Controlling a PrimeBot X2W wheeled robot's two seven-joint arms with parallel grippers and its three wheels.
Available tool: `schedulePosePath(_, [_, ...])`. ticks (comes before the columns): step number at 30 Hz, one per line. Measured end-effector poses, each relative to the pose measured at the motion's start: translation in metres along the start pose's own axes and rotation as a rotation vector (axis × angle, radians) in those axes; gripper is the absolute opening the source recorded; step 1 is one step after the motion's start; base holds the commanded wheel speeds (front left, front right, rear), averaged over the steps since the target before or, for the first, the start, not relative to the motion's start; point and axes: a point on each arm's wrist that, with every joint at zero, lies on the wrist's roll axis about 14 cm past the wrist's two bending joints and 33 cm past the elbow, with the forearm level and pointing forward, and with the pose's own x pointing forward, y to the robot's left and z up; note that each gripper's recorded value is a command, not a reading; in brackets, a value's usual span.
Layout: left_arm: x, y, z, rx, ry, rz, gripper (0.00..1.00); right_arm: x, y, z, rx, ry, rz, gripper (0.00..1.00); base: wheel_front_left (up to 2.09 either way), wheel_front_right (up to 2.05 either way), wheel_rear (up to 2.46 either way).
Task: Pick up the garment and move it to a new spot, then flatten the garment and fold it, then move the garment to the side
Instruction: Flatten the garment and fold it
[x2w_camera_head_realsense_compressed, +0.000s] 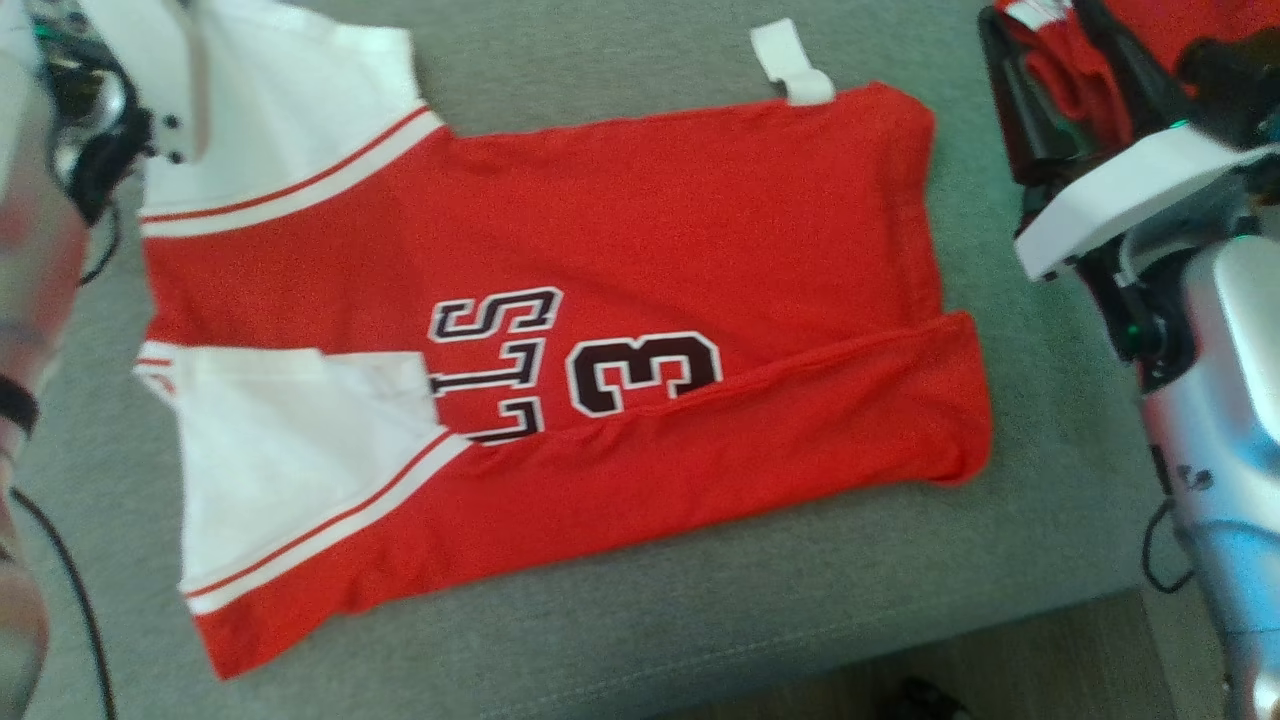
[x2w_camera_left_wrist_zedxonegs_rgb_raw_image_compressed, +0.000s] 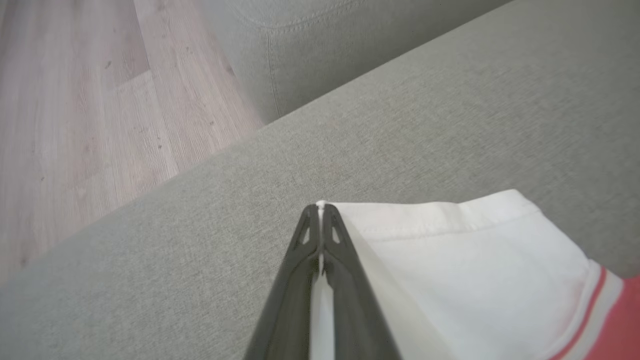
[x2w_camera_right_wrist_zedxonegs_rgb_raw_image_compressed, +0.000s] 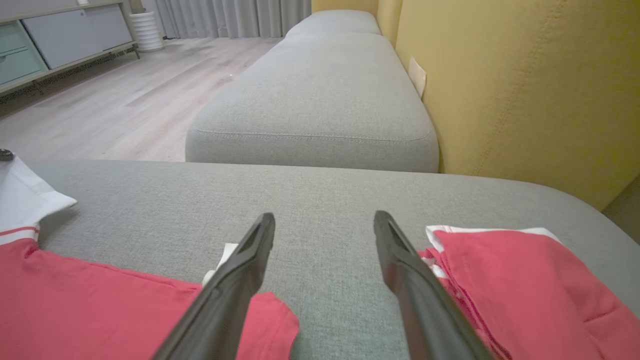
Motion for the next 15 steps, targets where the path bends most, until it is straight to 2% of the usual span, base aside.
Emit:
schedulePosePath(8, [-0.041,0.008,0.027,0.042,-0.158,0.028,0.00,0.015,0.018,0.002,0.002,0.042,0.067,1.00,0.00,0.00,0.00])
schedulePosePath(15, [-0.075,0.012,0.041,0.082,-0.250,0.043,0.00,0.029,0.036,-0.017,-0.022,0.166,0.138,1.00,0.00,0.00,0.00])
